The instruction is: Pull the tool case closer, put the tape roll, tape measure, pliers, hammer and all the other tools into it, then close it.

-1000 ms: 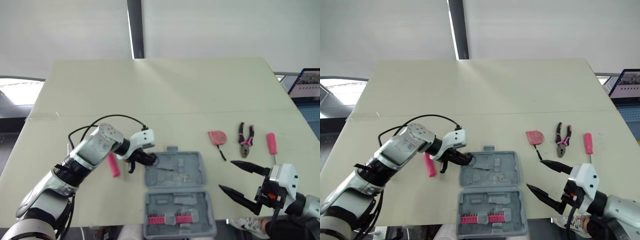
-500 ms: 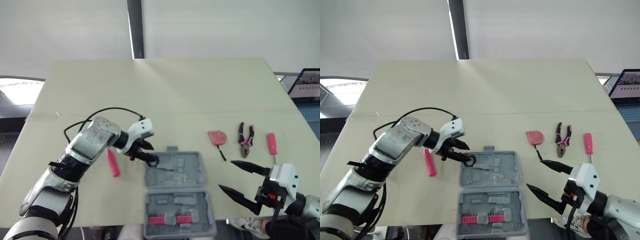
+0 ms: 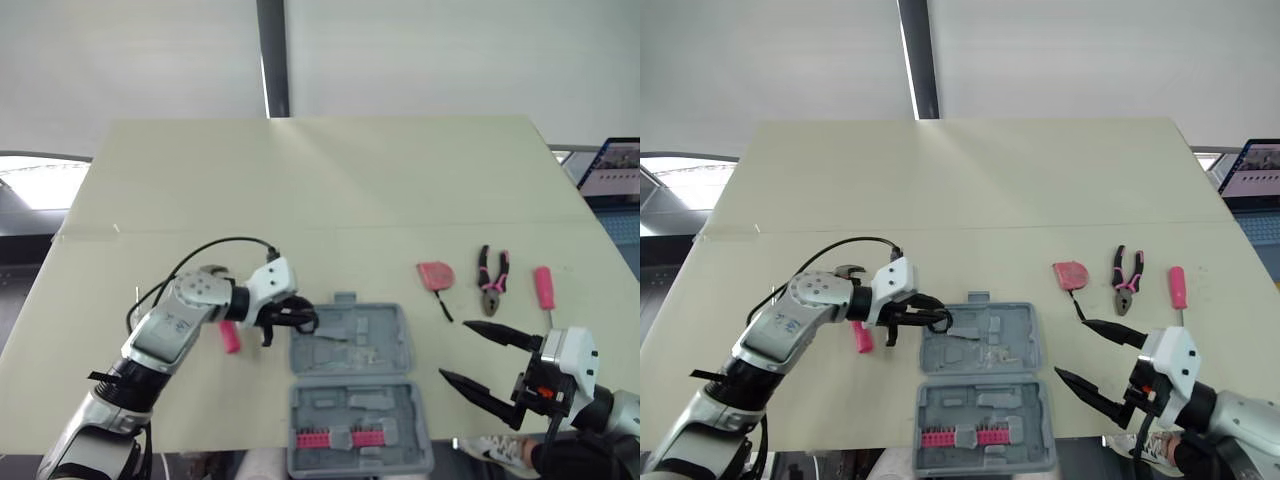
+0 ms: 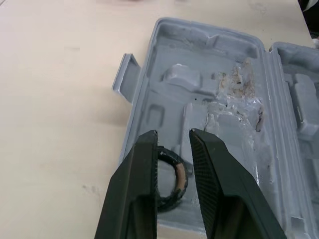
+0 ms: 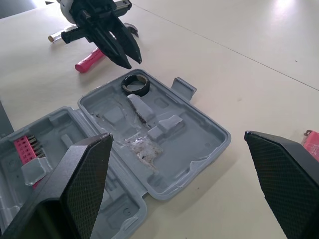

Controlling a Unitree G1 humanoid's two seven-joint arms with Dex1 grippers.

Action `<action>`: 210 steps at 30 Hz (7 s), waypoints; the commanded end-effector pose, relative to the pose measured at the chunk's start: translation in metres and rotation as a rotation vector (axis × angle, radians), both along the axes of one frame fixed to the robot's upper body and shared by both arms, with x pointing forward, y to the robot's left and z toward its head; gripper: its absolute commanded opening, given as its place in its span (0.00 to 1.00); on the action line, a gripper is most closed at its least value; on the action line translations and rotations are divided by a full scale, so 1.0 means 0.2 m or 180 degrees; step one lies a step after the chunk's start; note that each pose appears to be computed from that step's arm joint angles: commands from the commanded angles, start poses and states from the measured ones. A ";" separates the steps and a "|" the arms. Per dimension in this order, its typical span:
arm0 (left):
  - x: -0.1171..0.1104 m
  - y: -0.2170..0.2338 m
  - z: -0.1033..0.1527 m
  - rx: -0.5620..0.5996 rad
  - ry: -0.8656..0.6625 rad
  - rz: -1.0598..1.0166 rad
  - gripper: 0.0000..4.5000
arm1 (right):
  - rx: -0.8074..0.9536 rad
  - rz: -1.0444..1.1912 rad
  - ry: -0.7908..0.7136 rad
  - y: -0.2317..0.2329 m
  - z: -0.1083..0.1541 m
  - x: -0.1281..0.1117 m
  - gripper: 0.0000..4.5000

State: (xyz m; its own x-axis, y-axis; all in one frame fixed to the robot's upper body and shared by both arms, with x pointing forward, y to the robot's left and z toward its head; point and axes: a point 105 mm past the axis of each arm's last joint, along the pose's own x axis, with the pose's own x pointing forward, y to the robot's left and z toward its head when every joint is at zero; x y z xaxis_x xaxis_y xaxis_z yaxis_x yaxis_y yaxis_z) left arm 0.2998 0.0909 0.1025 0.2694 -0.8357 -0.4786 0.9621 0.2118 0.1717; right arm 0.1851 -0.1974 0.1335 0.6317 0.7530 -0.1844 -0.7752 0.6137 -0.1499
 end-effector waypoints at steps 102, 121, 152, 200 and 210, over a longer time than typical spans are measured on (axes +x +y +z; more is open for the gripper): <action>-0.82 0.43 -0.04 -0.1363 -0.0062 0.1228 1.00 | -0.0142 -0.0490 0.0506 -0.20 -0.24 0.01 1.00; -0.67 0.28 0.04 -0.1477 -0.0340 0.0848 1.00 | -0.0170 -0.1763 0.0746 -0.23 -0.20 0.42 1.00; -0.64 0.25 0.08 -0.1295 -0.0454 0.0850 1.00 | -0.0030 -0.2301 0.1099 -0.07 -0.38 0.71 1.00; -0.65 0.19 0.05 -0.1344 -0.0209 0.0244 1.00 | -0.0268 -0.2209 0.1819 -0.06 -0.44 0.06 0.01; -0.64 0.17 0.02 -0.1377 -0.0215 0.0152 1.00 | -0.0294 -0.2126 0.1975 -0.02 -0.45 0.00 0.01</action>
State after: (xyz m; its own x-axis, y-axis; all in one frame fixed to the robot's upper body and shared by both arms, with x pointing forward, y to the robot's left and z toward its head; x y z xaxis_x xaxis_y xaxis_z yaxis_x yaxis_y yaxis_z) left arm 0.1740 0.1269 0.1051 0.3435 -0.9358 -0.0799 0.9360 0.3340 0.1114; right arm 0.1861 -0.2031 0.0372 0.6879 0.2271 -0.6894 -0.2088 0.9716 0.1117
